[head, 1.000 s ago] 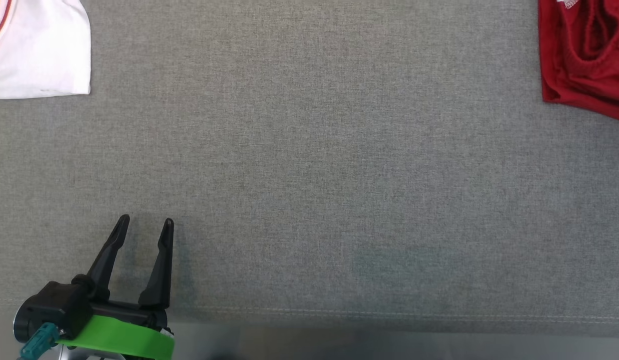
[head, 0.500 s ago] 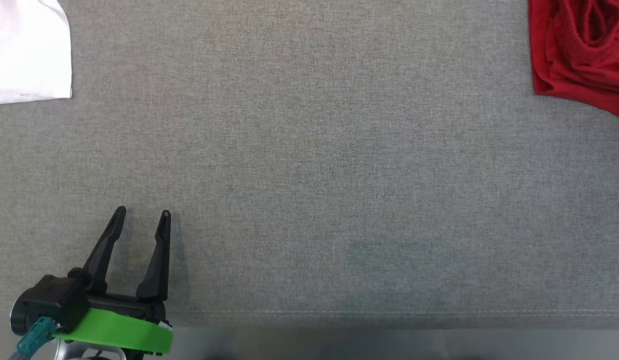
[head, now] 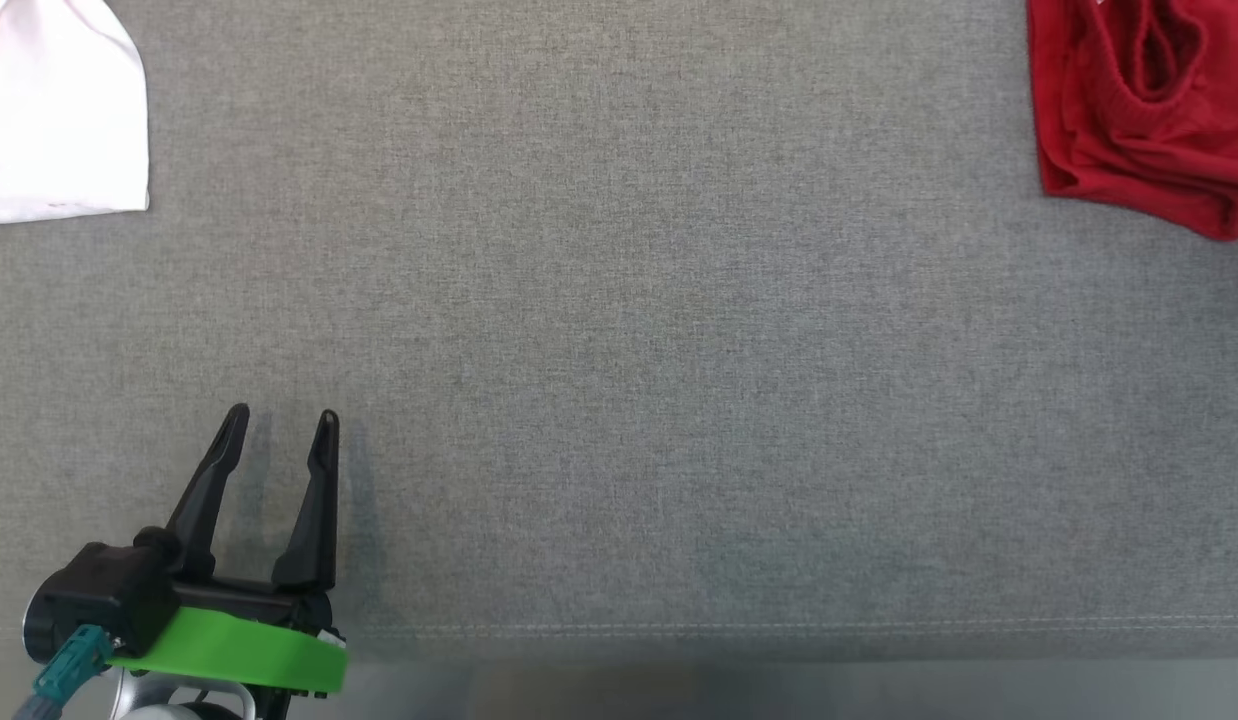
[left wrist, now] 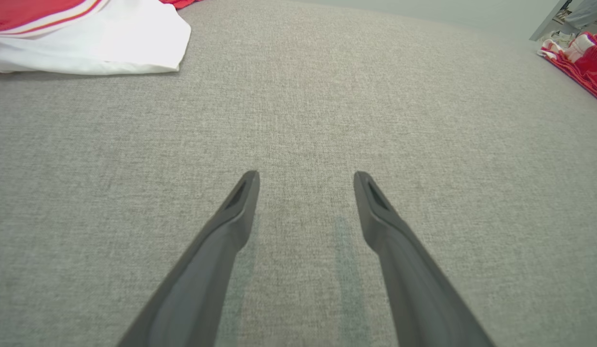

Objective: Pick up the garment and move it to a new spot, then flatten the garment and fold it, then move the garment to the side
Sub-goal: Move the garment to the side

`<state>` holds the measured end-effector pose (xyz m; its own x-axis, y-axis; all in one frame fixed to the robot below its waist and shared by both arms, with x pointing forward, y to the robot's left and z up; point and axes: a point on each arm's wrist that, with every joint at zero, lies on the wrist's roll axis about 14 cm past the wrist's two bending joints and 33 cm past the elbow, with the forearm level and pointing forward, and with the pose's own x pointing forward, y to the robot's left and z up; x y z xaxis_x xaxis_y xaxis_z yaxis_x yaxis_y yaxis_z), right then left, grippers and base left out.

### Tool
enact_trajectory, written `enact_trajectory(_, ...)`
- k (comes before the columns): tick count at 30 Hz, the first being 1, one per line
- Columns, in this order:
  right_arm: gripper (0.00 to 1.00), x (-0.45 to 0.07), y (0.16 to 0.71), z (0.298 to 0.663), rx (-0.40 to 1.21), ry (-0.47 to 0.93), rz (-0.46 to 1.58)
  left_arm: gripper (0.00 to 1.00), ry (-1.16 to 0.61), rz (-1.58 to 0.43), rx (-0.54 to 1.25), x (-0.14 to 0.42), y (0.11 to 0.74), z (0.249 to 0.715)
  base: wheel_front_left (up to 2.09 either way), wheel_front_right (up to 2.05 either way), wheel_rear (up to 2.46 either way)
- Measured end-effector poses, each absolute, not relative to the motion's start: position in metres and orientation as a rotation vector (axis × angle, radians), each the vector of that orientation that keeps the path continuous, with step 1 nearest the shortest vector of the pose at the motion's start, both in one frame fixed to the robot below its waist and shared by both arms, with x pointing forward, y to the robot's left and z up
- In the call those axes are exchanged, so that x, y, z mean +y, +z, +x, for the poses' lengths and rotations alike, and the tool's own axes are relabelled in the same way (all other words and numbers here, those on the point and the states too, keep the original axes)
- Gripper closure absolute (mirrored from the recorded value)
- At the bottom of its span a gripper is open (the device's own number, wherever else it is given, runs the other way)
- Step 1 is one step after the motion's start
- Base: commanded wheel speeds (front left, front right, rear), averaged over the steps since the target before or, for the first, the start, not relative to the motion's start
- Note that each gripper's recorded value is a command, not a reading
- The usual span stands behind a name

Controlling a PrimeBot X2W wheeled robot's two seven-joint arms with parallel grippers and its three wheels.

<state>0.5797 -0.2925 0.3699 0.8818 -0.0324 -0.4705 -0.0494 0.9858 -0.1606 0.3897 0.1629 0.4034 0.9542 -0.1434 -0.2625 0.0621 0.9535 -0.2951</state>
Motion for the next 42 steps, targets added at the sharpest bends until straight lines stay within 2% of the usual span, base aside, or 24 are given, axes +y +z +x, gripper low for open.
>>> enact_trajectory(10,0.0,-0.301,0.426,0.565,0.264,-0.02,-0.156,0.0,-0.092,-0.335,0.192,0.157,0.429,0.392,0.0,0.0,0.0)
enact_trajectory(15,0.0,-0.3,0.447,0.549,0.22,-0.022,-0.149,0.0,-0.093,-0.332,0.152,0.158,0.442,0.386,0.0,0.0,0.0)
enact_trajectory(23,0.0,-0.287,0.461,0.505,0.188,-0.022,-0.12,0.0,-0.081,-0.317,0.082,0.166,0.465,0.373,0.0,0.0,0.0)
enact_trajectory(31,0.0,-0.239,0.472,0.46,0.124,0.019,0.009,0.0,-0.082,-0.309,0.074,0.166,0.47,0.347,0.0,0.0,0.0)
enact_trajectory(42,0.0,-0.226,0.455,0.38,0.147,-0.006,0.059,0.0,-0.084,-0.298,0.075,0.165,0.469,0.31,0.0,0.0,0.0)
